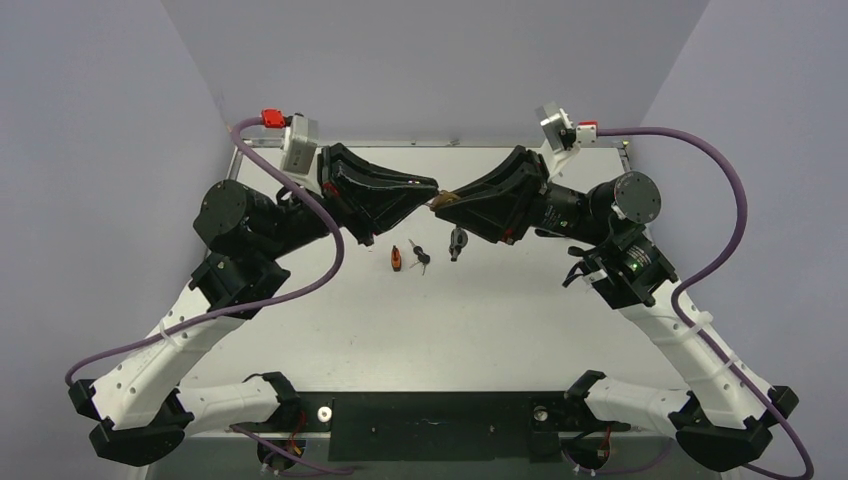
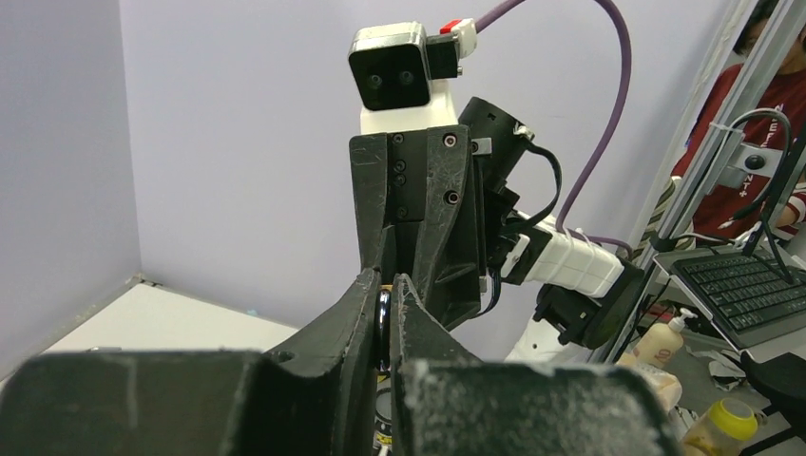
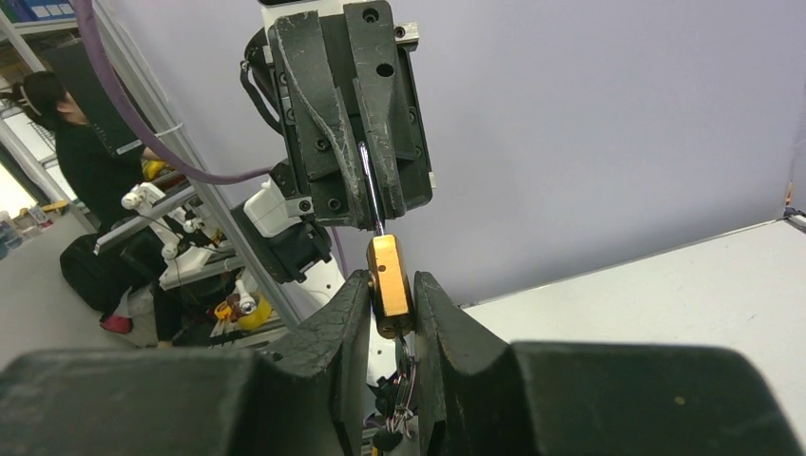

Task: Lock with the key
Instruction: Lock the lock.

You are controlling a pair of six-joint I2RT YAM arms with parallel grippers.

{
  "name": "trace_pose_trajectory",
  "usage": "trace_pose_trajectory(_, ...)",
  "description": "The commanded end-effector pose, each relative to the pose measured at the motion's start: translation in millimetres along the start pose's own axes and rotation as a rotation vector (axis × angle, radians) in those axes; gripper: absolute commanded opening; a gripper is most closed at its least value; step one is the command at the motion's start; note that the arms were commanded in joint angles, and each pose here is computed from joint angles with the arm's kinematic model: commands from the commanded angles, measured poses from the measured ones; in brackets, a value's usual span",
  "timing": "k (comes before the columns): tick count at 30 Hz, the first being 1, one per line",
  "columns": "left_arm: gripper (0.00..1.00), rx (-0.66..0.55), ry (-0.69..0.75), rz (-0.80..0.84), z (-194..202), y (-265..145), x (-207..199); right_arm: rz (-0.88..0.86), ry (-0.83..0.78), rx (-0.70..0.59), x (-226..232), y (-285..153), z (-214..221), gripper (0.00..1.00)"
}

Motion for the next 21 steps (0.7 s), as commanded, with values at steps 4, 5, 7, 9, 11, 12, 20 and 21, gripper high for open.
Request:
trace_pose_trajectory(4, 0.18, 0.358, -0.181, -0.170, 75, -18, 53, 0.085, -0.053, -0.125, -17, -3, -11, 0.00)
trace_pose_trajectory(5, 0.22, 0.338, -0.172, -0.175, 65, -20, 54, 0.089, -0.047, -0.121, -16, -6, -8, 0.00)
trace_pose_trajectory(7, 0.30, 0.317, -0.157, -0.171, 54, -24, 53, 0.099, -0.042, -0.119, -16, -11, -4, 0.00)
trace_pose_trajectory(9, 0.35, 0.310, -0.150, -0.162, 47, -28, 52, 0.108, -0.039, -0.116, -17, -15, -1, 0.00)
trace_pose_trajectory(11, 0.37, 0.300, -0.144, -0.162, 42, -30, 52, 0.116, -0.038, -0.110, -18, -19, 2, 0.00)
trace_pose_trajectory(12, 0.38, 0.296, -0.141, -0.160, 40, -31, 51, 0.118, -0.036, -0.107, -18, -21, 3, 0.00)
trace_pose_trajectory(20, 0.39, 0.284, -0.123, -0.155, 28, -40, 51, 0.136, -0.024, -0.073, -22, -32, 16, 0.00)
trace_pose_trajectory(21, 0.39, 0.286, -0.126, -0.150, 27, -42, 50, 0.134, -0.024, -0.071, -22, -32, 16, 0.00)
Point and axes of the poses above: each gripper's point midway between its finger pads, its own y axis out along the fingers, its own x axis along the line the jaws close on, z = x × y, the point moved 3 cm from there along -y, back along the fingers, and after that the axes turned 13 degrees about -y, right-handed, at the moved point
